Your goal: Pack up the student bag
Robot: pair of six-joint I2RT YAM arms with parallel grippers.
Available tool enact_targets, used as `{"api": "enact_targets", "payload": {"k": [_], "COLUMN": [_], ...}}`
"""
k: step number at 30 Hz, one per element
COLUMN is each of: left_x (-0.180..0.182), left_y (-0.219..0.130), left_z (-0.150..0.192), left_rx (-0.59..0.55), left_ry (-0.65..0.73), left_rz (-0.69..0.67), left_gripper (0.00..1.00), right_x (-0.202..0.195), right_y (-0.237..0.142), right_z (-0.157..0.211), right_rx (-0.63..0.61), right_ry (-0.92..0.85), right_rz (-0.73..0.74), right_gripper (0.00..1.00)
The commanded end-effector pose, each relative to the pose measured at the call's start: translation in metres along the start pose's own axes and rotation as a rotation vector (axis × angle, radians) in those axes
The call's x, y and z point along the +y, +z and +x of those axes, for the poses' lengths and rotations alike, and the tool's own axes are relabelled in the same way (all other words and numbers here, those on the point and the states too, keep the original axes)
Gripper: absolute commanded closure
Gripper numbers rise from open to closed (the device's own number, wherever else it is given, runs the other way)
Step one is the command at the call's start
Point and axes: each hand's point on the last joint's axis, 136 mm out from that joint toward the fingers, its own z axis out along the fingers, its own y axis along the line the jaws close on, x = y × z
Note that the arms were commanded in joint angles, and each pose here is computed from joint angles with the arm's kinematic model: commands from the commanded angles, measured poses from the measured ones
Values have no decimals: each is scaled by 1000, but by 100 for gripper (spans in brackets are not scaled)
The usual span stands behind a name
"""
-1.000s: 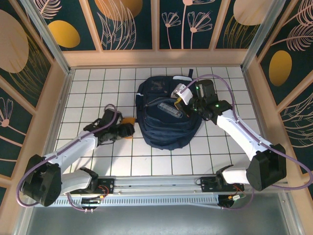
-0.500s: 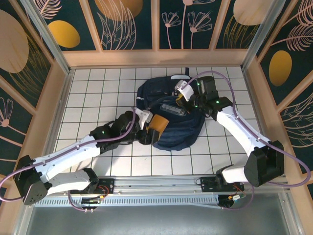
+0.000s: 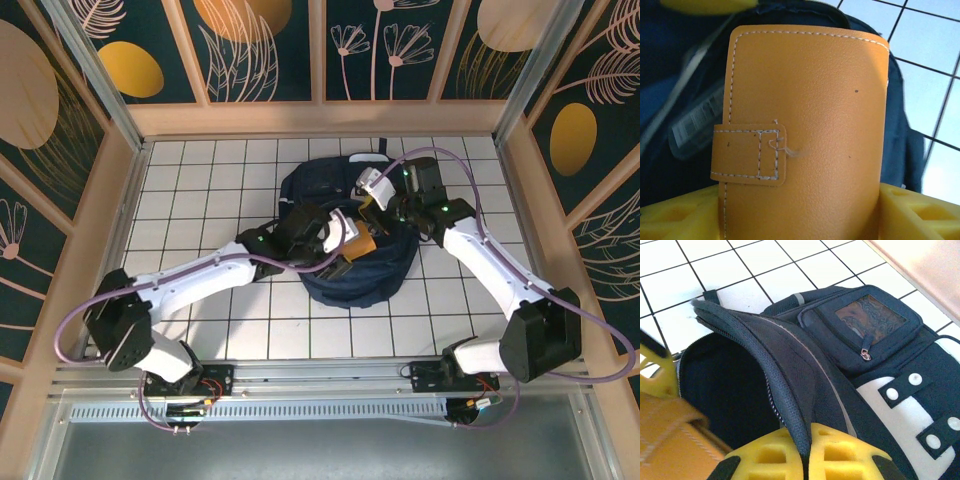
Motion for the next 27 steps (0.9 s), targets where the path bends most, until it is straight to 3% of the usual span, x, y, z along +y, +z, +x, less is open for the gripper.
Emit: {"api": "enact_targets", "payload": {"k": [1,4,9,13,17,21,24,27], "left_x": [39,63,83,80,66,63,55,56], "left_y": [7,20,29,27,0,-36,-51,-60], "left_z": [-26,-24,-33,-25,-20,-10,3,7], "left_rx": [-82,-55,-37,-11,-68,-163,-212,-253], "left_ry": [98,135,216,220,219,170,136,98], "left_rz": [-64,-109,-200,-192,-158,-220,-225,-252], "left_gripper": [33,32,13,3,4,13,39,55], "right_x": [12,13,12,9,9,16,21,27], "right_y": [-15,-15,-13,-11,-15,-20,-22,-23], "right_z": [-18,-15,-10,-2,-1,-3,-3,-3], "right_rx": [-83,-76,-73,-52,-36,-46,-56,-61], "right_ry": [-49,-50,-52,-64,-141,-241,-290,-302], "right_rz": [-30,-31,-22,-8,-7,-27,-42,-65], "right_gripper": [100,100,100,100,100,100,100,100]}}
